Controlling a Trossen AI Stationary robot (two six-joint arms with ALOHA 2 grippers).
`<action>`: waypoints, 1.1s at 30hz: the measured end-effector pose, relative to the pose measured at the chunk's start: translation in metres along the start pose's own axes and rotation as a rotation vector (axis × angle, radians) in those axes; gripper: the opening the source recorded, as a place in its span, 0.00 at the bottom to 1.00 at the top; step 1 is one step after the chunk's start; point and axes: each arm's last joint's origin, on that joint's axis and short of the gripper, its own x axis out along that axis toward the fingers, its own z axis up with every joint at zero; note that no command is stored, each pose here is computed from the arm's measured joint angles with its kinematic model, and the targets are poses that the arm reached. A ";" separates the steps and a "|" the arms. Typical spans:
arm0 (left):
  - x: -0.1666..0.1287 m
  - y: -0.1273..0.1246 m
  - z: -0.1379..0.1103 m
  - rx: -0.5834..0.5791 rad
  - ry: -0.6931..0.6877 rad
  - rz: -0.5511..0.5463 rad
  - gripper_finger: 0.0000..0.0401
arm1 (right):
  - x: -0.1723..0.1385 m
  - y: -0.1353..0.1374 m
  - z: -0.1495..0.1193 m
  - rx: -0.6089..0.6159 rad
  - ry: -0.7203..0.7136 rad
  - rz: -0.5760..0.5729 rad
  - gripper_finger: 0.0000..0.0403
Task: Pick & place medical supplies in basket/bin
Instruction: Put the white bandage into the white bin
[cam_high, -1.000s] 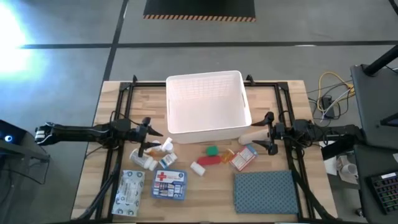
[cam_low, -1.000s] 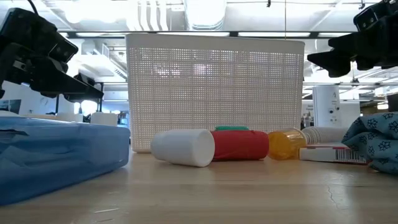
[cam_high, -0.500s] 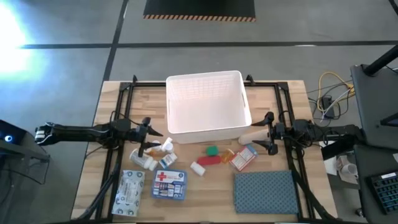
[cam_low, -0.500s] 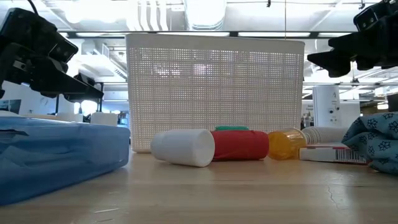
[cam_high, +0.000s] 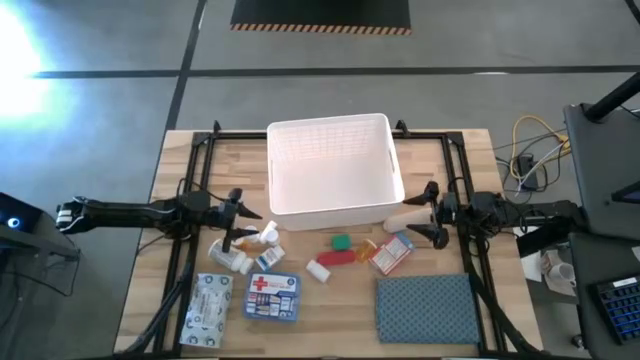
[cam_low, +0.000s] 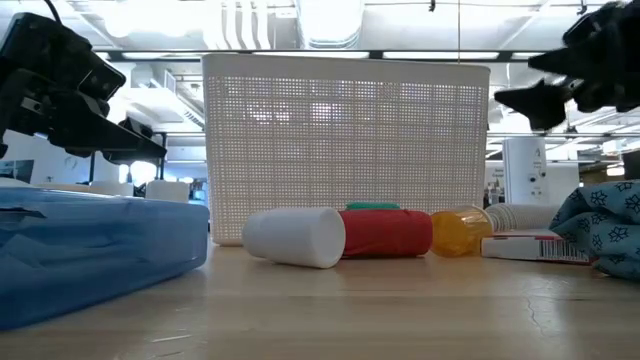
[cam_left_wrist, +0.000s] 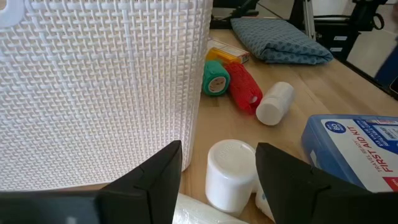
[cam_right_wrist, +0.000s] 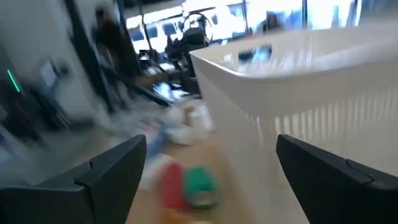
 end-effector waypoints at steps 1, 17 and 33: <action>0.000 0.000 0.000 0.000 0.001 0.000 0.47 | 0.000 0.000 0.000 0.132 0.000 0.000 0.86; 0.000 0.000 0.000 0.000 0.001 0.001 0.47 | -0.002 -0.008 0.008 0.963 -0.310 -0.227 0.87; 0.000 0.000 0.000 0.000 0.001 0.000 0.47 | -0.018 0.000 0.050 0.729 -0.747 -0.139 0.87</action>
